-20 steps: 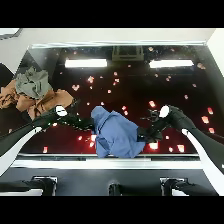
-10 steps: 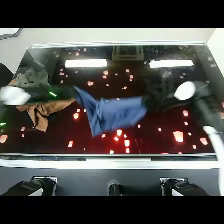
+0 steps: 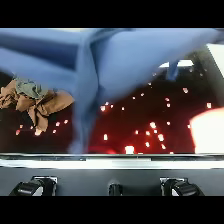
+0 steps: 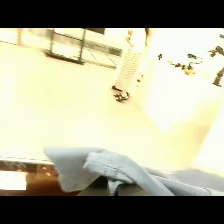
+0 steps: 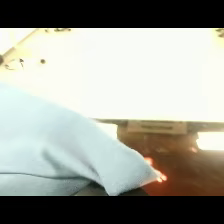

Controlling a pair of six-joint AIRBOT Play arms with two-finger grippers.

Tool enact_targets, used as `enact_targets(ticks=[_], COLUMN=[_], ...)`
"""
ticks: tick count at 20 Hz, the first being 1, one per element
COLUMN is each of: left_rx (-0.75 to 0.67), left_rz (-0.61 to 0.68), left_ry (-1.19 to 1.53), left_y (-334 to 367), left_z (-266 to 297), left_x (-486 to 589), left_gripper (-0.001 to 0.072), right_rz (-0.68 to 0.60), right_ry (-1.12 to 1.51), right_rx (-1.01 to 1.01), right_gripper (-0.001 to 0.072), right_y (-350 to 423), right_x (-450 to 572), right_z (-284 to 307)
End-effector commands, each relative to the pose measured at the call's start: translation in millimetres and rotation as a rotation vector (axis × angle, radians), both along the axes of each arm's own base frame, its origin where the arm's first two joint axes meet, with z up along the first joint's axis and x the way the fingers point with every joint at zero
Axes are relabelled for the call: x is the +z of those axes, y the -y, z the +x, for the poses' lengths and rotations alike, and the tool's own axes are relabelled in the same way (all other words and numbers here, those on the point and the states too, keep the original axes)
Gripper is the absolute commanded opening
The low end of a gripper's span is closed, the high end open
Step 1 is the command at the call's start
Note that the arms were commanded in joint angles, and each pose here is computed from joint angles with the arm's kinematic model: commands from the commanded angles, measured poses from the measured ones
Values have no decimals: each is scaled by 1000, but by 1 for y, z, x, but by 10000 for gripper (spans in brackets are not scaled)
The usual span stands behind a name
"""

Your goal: Fold the shirts.

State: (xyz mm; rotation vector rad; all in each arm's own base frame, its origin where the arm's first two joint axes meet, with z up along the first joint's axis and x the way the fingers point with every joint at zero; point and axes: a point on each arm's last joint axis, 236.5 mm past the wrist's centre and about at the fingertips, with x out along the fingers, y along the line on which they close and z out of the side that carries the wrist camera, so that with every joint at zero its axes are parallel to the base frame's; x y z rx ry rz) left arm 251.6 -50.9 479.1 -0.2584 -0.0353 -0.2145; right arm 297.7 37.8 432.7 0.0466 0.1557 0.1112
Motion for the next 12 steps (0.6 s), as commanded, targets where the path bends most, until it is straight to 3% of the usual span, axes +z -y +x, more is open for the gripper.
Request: enact_targets(ticks=[1,6,9,12], left_rx=[51,59,49,31], left_rz=[9,38,92,138], left_ry=[38,-91,-329,-577], left_y=[-14,-15,-12,-9], left_z=[-25,-12,11,30], left_x=[11,-25,-107,-212], left_gripper=[32,32,32,32], right_rz=[-31,-53,-93,-127], right_ry=[-121,-513,-825,-975], right_rx=[-64,-76,-56,-55], right_gripper=[44,44,44,45], right_y=[21,23,17,16], right_x=[-23,-108,-184,-252], right_z=[-33,-57,-70,-63])
